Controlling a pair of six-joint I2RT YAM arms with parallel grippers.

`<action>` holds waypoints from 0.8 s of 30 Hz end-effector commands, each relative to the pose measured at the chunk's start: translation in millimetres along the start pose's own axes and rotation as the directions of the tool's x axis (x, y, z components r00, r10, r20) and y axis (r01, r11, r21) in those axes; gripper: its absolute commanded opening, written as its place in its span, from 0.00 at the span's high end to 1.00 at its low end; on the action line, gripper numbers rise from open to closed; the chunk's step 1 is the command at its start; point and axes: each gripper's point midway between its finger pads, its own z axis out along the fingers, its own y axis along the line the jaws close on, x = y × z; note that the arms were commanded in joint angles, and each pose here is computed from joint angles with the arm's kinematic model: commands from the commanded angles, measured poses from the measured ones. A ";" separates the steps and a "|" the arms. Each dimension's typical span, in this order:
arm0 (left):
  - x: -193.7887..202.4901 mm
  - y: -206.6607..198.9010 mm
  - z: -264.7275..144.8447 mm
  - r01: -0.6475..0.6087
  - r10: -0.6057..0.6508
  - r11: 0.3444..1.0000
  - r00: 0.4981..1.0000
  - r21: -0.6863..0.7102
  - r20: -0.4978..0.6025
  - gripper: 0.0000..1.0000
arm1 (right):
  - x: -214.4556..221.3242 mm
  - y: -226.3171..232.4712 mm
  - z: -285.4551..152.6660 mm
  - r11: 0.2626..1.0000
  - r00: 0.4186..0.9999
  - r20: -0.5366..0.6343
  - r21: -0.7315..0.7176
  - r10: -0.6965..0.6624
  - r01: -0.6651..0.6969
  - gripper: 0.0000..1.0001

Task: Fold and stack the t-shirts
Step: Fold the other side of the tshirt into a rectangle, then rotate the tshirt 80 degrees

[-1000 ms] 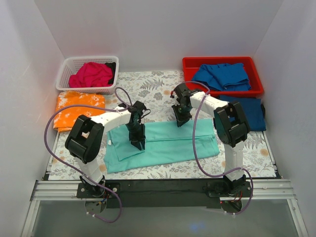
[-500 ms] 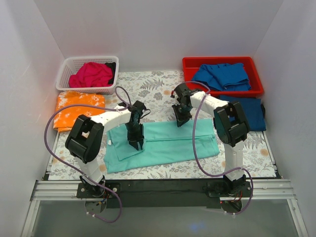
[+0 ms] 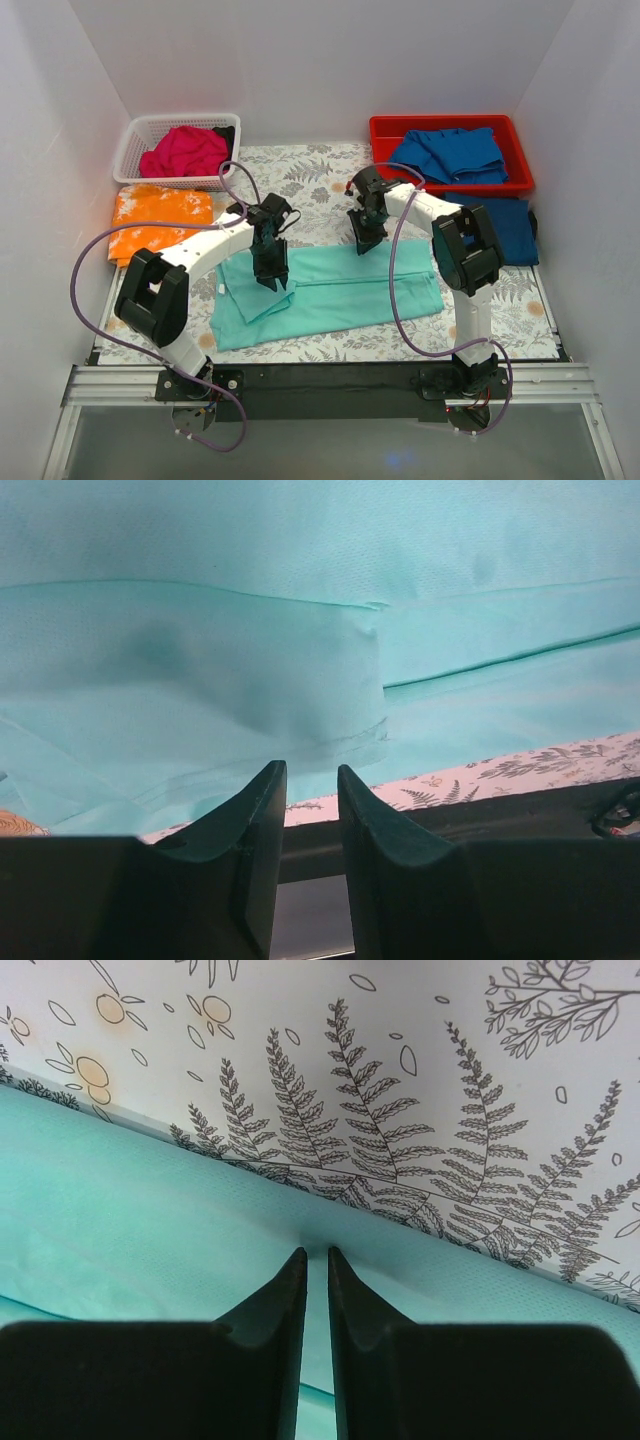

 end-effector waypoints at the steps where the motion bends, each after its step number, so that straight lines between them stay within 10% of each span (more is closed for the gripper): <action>1: 6.3 6.3 -8.5 0.003 -0.003 1.000 1.000 -0.012 0.014 0.74 | -15.9 5.3 -6.5 1.000 0.999 0.041 -0.016 0.003 -0.002 0.81; 24: -4.5 89.7 22.8 0.343 -0.340 0.923 0.939 -0.175 0.048 0.70 | -24.3 7.5 -15.4 1.000 0.998 0.071 -0.013 0.002 -0.001 0.81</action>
